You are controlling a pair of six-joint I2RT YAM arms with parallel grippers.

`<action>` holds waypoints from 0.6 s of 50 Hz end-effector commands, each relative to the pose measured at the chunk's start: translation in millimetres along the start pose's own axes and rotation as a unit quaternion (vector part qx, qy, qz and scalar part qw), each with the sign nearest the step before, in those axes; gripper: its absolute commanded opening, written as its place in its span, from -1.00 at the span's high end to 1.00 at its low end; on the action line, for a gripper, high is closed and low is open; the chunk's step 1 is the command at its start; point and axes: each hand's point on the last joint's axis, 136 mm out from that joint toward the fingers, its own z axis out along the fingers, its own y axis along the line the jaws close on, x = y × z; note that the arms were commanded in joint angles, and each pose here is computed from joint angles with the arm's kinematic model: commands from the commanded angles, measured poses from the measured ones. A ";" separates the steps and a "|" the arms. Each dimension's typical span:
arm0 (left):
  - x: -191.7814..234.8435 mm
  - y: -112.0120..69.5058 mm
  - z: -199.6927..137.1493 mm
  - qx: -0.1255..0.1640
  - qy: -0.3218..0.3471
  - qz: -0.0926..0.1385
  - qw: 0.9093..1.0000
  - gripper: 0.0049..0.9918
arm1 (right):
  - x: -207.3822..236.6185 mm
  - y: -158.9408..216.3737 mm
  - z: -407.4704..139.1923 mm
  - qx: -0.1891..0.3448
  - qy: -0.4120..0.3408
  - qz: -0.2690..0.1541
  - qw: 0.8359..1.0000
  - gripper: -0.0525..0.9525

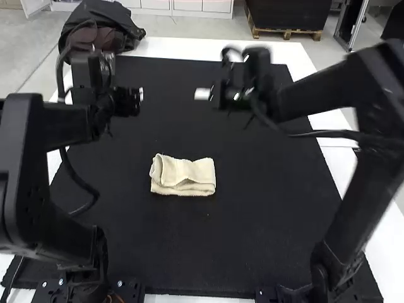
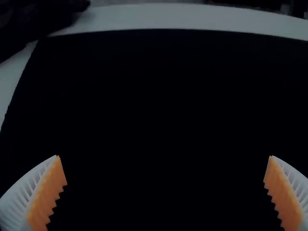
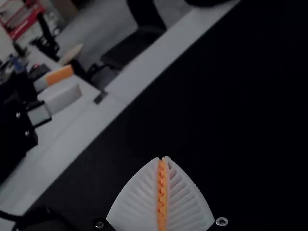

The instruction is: Fold the towel.

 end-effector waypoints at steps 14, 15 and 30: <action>-119.2 -39.8 -50.9 0.043 -0.119 0.004 0.992 -0.94 | -150.3 55.9 -138.3 0.007 -0.201 -0.042 0.979 0.94; -120.8 -40.4 -52.9 0.043 -0.122 0.005 0.992 -0.93 | -154.3 58.8 -147.2 0.010 -0.211 -0.048 0.976 0.94; -155.2 -80.6 -113.1 0.108 -0.202 -0.005 0.973 -0.93 | -170.1 102.1 -266.2 0.060 -0.329 -0.111 0.936 0.94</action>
